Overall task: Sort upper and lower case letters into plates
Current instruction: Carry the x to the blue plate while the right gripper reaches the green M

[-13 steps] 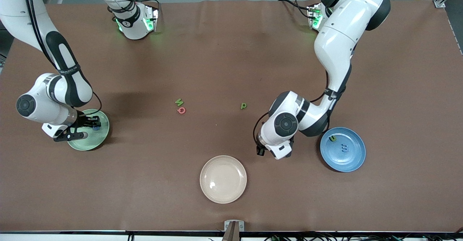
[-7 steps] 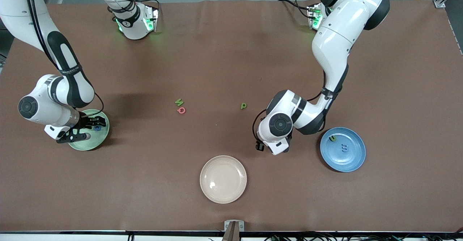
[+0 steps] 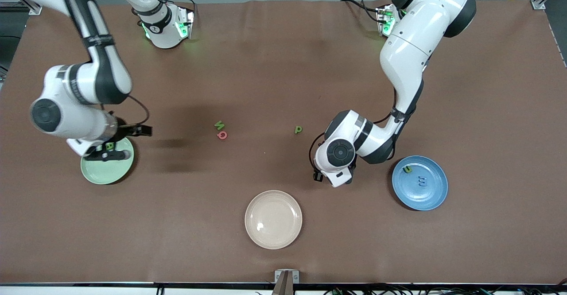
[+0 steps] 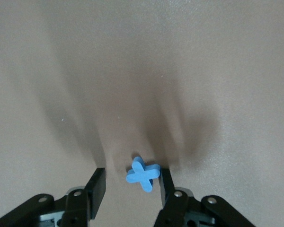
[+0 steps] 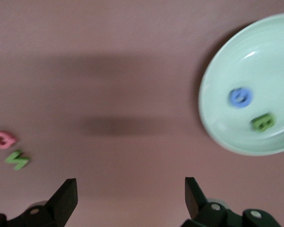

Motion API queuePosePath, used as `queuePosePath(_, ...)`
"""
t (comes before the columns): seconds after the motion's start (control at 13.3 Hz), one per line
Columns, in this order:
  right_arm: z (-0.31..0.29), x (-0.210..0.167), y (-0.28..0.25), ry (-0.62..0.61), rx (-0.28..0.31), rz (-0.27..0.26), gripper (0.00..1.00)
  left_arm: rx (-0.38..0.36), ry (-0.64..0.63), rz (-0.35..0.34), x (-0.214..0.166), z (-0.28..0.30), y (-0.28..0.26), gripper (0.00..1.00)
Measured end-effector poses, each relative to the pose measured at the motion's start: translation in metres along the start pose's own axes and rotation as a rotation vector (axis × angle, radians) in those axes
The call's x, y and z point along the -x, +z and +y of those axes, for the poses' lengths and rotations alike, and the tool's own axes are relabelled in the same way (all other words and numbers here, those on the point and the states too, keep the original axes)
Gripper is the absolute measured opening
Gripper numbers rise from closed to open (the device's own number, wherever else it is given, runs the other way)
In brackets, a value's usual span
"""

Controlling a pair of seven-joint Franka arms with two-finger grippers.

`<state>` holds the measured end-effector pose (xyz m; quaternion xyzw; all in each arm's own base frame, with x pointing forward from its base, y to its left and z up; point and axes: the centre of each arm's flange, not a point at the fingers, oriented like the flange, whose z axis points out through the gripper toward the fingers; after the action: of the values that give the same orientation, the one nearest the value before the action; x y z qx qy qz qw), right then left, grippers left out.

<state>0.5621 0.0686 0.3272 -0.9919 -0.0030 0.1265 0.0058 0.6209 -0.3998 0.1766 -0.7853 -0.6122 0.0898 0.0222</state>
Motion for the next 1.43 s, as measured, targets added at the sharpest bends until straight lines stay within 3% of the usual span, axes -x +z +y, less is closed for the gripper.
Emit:
queuePosePath(0.15,-0.076,0.016,0.012,0.018,0.036,-0.015,1.00,0.000,-0.001,0.000,-0.001,0.000,0.000,0.54)
queuePosePath(0.38,-0.166,0.043,0.037,-0.067,0.074,0.009,1.00,0.000,-0.001,0.001,-0.001,0.000,0.000,0.55)
queuePosePath(0.6,-0.223,0.067,0.061,-0.180,0.096,0.043,1.00,0.004,-0.003,0.000,-0.003,0.002,-0.002,0.26)
queuePosePath(0.68,-0.235,0.072,0.067,-0.214,0.107,0.060,1.00,0.004,-0.004,0.000,-0.004,0.002,-0.002,0.26)
queuePosePath(0.98,-0.228,0.071,0.103,-0.389,0.122,0.145,1.00,0.021,0.010,0.019,-0.011,0.006,-0.008,0.26)
queuePosePath(1.21,-0.214,0.070,0.123,-0.427,0.126,0.145,1.00,0.048,0.023,0.040,-0.039,0.015,-0.043,0.26)
queuePosePath(1.43,-0.204,0.063,0.133,-0.450,0.125,0.146,0.94,-0.046,0.080,0.081,-0.100,0.011,-0.081,0.26)
